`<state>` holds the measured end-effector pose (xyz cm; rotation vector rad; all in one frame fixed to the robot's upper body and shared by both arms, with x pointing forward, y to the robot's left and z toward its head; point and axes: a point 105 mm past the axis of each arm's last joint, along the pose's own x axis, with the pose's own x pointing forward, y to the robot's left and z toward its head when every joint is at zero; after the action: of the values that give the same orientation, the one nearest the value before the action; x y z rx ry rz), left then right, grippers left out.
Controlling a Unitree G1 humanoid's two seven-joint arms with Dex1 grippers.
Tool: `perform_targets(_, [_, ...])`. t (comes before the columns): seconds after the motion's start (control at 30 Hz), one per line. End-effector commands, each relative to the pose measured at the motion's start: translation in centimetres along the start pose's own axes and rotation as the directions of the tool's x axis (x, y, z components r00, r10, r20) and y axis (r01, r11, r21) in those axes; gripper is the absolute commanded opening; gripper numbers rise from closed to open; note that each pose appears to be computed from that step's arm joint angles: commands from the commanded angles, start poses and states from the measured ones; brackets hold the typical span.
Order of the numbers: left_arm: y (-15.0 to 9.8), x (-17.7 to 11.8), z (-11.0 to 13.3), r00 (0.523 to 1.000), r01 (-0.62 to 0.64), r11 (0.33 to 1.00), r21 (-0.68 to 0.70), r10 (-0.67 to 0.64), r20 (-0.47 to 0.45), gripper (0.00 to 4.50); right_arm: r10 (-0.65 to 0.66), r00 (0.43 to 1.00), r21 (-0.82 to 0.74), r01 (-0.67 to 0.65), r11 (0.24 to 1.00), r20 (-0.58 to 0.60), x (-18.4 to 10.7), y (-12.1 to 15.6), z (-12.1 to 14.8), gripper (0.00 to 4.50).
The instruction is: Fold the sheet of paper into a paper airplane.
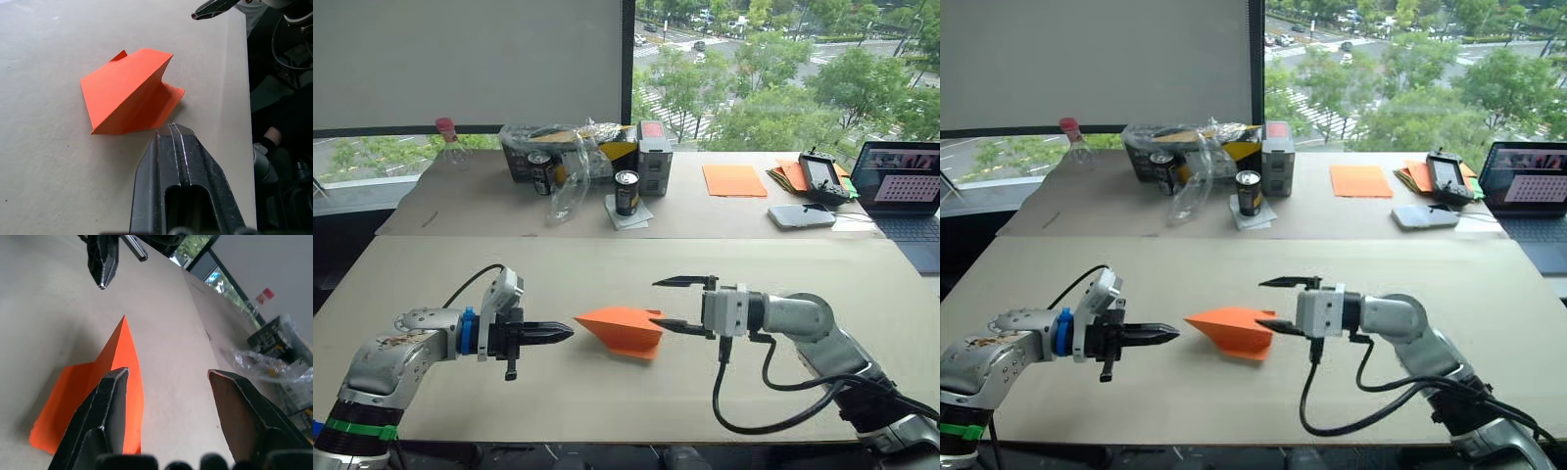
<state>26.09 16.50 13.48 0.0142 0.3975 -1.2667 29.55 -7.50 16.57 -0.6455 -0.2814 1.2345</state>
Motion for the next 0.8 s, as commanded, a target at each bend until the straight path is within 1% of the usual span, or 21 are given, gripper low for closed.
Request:
perform_targets(0.03, [-0.4,-0.1,0.8,1.000,0.011,1.000,0.029,-0.011,0.000,0.00,-0.046,0.999,0.119,0.045,0.992,0.002,0.2,-1.0,0.4,1.25])
perform_targets(0.07, [-0.4,-0.2,0.8,1.000,0.004,0.999,0.034,-0.004,-0.003,0.00,-0.039,0.999,0.150,0.042,0.988,-0.020,0.5,-0.8,-0.2,0.91])
perform_targets(0.1, [-0.4,-0.3,0.8,1.000,-0.001,0.999,0.036,0.001,-0.004,0.00,-0.032,0.999,0.171,0.038,0.985,-0.035,0.7,-0.6,-0.6,0.67])
perform_targets(0.13, [-0.4,-0.3,0.7,1.000,-0.003,0.999,0.038,0.003,-0.006,0.00,-0.020,0.999,0.185,0.028,0.982,-0.045,1.0,-0.2,-0.9,0.19])
perform_targets(0.17, [-0.4,-0.4,0.7,1.000,-0.007,0.999,0.039,0.007,-0.007,0.00,-0.007,0.998,0.205,0.019,0.979,-0.059,1.4,0.3,-1.4,0.01])
perform_targets(0.37, [-0.4,-0.5,0.9,1.000,-0.020,0.999,0.045,0.021,-0.001,0.00,0.056,0.995,0.271,-0.030,0.962,-0.087,2.6,2.6,-2.6,0.01])
perform_targets(0.47, [-0.4,-0.5,1.0,1.000,-0.020,0.999,0.047,0.020,-0.002,0.00,0.086,0.992,0.291,-0.054,0.955,-0.097,2.6,3.8,-3.1,0.01])
perform_targets(0.63, [-0.4,-0.3,1.2,1.000,-0.017,0.998,0.067,0.017,-0.006,0.00,0.120,0.991,0.339,-0.093,0.936,-0.058,2.1,5.2,-3.1,0.01])
perform_targets(0.73, [-0.3,-0.3,1.3,1.000,-0.013,0.998,0.069,0.014,-0.010,0.00,0.139,0.988,0.338,-0.110,0.935,-0.064,2.0,5.8,-3.2,0.01])
perform_targets(0.8, [-0.4,-0.1,1.2,1.000,-0.002,0.997,0.074,0.004,-0.024,0.00,0.158,0.984,0.354,-0.119,0.928,-0.085,2.0,6.6,-3.9,0.01])
